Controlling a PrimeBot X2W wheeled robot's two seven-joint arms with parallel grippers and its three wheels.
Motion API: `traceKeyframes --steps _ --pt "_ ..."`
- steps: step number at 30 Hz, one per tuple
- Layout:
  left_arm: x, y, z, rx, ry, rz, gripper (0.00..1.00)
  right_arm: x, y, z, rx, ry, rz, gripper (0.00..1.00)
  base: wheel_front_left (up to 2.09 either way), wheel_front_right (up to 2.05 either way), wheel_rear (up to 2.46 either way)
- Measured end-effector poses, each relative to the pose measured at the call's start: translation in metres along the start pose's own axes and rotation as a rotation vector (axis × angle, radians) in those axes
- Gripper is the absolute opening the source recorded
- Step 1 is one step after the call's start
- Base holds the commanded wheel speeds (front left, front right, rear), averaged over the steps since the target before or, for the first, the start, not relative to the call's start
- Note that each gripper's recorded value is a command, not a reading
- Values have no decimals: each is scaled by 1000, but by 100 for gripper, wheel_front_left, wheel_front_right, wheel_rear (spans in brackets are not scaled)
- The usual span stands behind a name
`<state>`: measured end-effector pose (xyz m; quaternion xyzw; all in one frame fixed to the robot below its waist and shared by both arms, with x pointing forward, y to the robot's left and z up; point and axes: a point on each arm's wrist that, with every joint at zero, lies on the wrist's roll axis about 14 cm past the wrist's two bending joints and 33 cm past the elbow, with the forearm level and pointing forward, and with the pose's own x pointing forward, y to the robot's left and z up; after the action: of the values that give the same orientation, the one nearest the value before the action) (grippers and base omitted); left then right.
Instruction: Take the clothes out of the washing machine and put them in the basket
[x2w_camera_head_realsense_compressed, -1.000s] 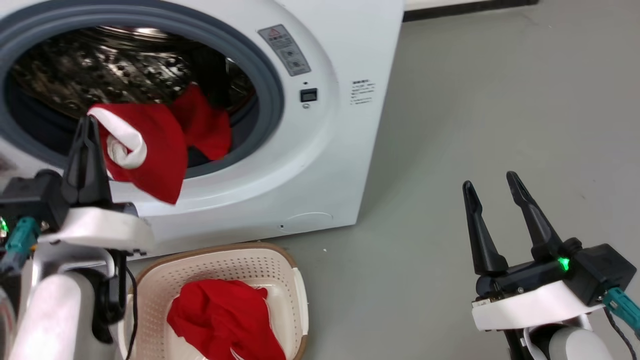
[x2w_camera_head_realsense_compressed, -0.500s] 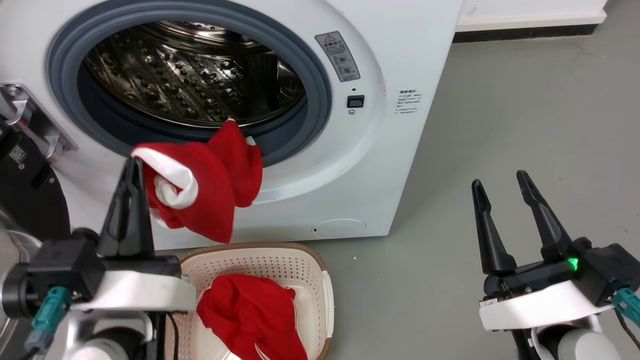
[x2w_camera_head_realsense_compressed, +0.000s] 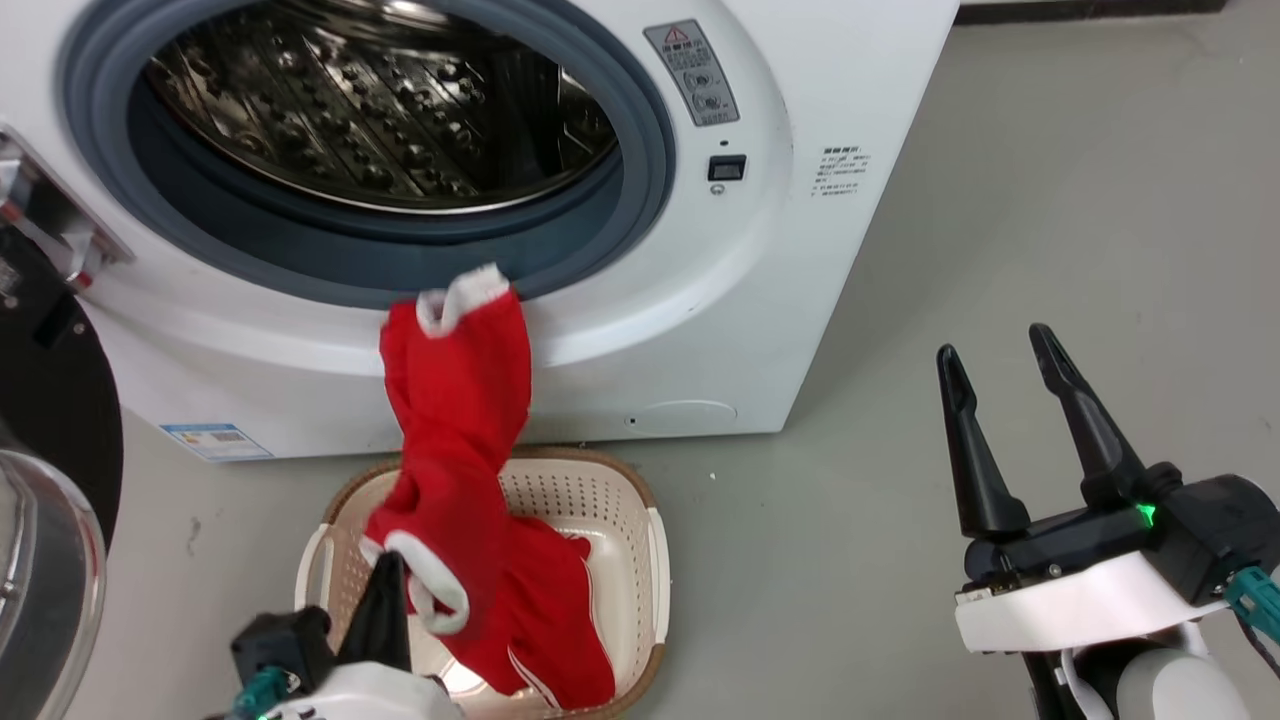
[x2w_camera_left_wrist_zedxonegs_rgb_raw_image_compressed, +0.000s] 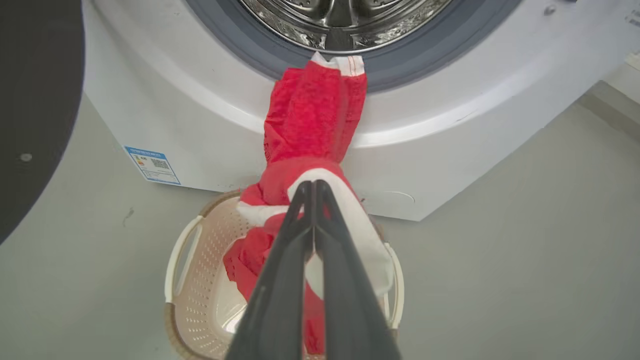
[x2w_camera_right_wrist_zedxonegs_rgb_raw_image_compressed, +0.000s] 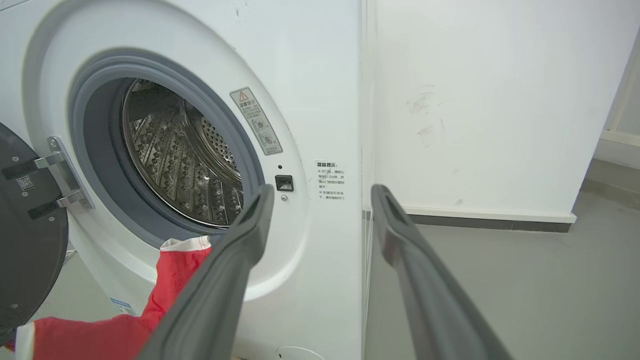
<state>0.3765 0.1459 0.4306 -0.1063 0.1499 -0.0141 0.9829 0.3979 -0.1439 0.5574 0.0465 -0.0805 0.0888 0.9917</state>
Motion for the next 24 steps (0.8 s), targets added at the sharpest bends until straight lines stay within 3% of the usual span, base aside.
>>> traceKeyframes --steps 9,24 --pt "30 19 -85 -21 184 40 0 16 -11 -20 -18 46 -19 100 0 0 0" --pt "131 41 -171 45 404 67 0 38 -43 -78 -36 137 -77 100 0 0 0"
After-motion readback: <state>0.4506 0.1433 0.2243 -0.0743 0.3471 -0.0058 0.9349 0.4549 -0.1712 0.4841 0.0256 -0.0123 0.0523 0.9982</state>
